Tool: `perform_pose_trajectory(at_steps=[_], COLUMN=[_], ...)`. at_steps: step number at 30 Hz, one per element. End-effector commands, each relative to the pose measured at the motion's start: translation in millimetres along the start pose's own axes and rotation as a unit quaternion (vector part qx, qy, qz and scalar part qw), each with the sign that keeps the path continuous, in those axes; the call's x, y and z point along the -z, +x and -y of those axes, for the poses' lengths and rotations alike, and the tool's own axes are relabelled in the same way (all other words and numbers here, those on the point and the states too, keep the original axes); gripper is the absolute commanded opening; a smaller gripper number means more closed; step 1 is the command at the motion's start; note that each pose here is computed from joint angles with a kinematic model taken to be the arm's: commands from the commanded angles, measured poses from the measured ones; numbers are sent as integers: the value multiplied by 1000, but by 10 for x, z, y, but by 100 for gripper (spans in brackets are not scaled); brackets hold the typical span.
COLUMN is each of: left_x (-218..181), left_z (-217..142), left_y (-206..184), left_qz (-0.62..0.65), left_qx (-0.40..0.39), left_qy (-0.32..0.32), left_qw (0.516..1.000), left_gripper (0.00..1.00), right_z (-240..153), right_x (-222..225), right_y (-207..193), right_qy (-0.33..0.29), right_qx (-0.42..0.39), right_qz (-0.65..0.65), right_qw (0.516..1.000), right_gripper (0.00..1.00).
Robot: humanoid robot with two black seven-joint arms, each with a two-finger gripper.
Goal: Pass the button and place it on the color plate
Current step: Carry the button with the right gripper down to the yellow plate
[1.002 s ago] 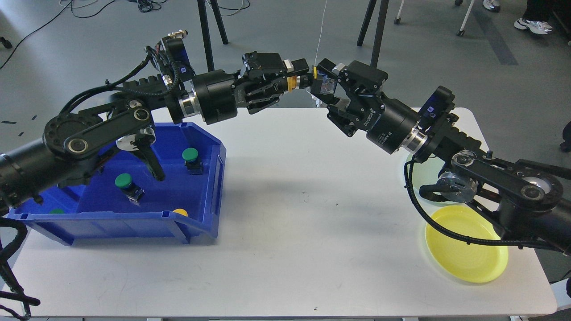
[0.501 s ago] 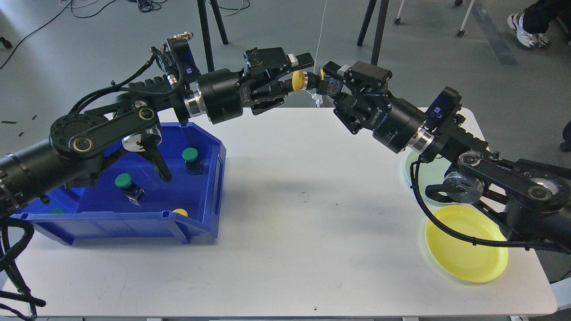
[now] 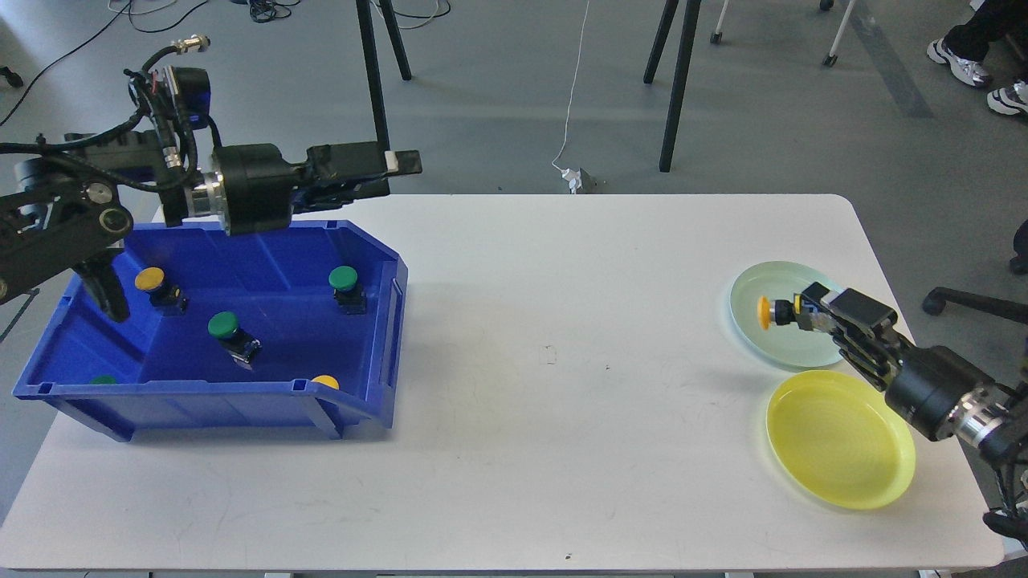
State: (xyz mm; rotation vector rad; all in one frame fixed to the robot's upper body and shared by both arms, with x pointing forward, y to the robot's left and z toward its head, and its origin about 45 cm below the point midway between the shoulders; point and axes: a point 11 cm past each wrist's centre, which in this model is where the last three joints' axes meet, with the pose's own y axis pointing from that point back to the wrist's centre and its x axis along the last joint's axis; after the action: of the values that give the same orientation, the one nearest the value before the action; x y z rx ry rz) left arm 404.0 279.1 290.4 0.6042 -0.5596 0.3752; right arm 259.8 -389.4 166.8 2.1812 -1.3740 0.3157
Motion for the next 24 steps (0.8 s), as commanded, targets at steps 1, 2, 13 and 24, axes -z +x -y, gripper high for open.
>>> perform_pose_trajectory(at_steps=[1, 2, 13, 24], left_x=[330, 410, 1142, 1448], left_z=[-337, -390, -636, -571], left_y=[-84, -121, -420, -670], left_qz=[112, 140, 228, 206], left_qx=[57, 76, 188, 222], left_qy=[107, 131, 270, 297], left_qw=[986, 978, 916, 906], left_gripper=[94, 94, 94, 94], right_z=[-344, -416, -648, -609], right_x=[-394, -489, -982, -961], right_y=[-109, -136, -446, -432], right_qy=[-62, -76, -142, -138], right_qx=[-25, -28, 8, 0], right_qz=[-65, -80, -109, -103], right_qw=[996, 993, 984, 985], right_gripper=[1, 1, 5, 77])
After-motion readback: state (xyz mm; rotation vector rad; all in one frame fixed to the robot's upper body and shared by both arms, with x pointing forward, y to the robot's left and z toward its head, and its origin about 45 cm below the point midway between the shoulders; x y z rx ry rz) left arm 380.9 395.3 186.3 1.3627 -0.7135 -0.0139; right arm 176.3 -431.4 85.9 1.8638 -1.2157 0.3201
